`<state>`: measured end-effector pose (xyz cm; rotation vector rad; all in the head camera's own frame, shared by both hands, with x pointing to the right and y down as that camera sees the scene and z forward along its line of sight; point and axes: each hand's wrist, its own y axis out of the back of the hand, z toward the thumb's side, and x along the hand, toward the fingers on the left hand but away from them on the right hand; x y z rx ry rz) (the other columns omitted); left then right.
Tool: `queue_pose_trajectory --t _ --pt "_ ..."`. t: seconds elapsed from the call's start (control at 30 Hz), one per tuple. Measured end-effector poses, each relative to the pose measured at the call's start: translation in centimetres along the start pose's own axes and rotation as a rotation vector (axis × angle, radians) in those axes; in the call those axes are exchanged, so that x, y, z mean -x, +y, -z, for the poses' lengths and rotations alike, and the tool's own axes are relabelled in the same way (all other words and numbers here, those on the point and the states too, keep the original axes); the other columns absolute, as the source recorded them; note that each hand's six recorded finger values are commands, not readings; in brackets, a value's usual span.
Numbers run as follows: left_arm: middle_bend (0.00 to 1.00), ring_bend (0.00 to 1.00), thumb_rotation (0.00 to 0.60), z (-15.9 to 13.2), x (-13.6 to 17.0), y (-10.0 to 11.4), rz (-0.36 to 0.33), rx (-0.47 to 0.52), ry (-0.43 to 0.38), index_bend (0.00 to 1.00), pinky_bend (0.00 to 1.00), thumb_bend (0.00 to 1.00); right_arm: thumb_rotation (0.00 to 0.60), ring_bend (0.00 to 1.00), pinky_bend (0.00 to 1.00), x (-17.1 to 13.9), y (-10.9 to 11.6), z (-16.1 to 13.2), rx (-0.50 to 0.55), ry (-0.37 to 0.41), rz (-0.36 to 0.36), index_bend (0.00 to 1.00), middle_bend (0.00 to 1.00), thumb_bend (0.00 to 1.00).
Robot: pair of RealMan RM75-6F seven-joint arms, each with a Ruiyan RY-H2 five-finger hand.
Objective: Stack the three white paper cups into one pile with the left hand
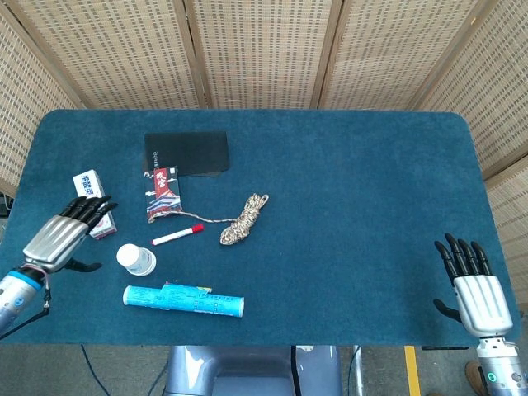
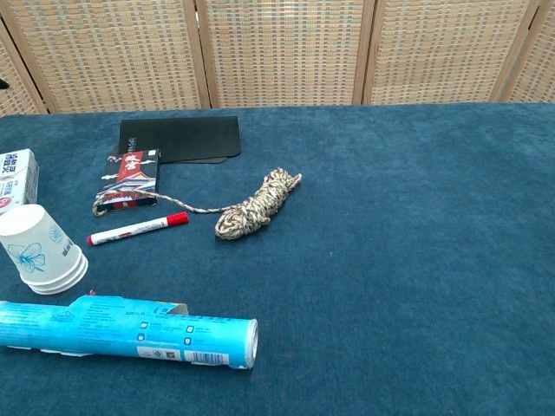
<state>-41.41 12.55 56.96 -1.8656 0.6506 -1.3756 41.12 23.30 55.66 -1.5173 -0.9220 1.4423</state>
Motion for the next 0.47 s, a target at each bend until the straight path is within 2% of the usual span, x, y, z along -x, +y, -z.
queue_pose_trajectory --t 0.13,0.27,0.37,0.47 --pt "0.00 0.00 0.600 1.8 3.0 -0.5 -0.122 0.020 0.106 0.00 0.00 0.00 0.600 0.00 0.00 0.2 -0.1 0.5 -0.001 -0.005 0.005 0.00 0.00 0.00" --pt "0.00 0.00 0.600 2.8 6.9 -1.8 -0.239 0.051 0.237 0.00 0.00 0.00 0.600 0.00 0.00 0.3 0.0 0.5 0.001 0.005 0.015 0.00 0.00 0.00" --pt "0.00 0.00 0.600 3.0 9.0 -3.0 -0.282 0.065 0.312 0.00 0.00 0.00 0.600 0.00 0.00 0.2 0.0 0.4 0.006 0.011 0.018 0.00 0.00 0.00" --pt "0.00 0.00 0.600 3.1 9.5 -3.4 -0.295 0.063 0.336 0.00 0.00 0.00 0.600 0.00 0.00 0.1 0.2 0.4 0.010 0.014 0.025 0.00 0.00 0.00"
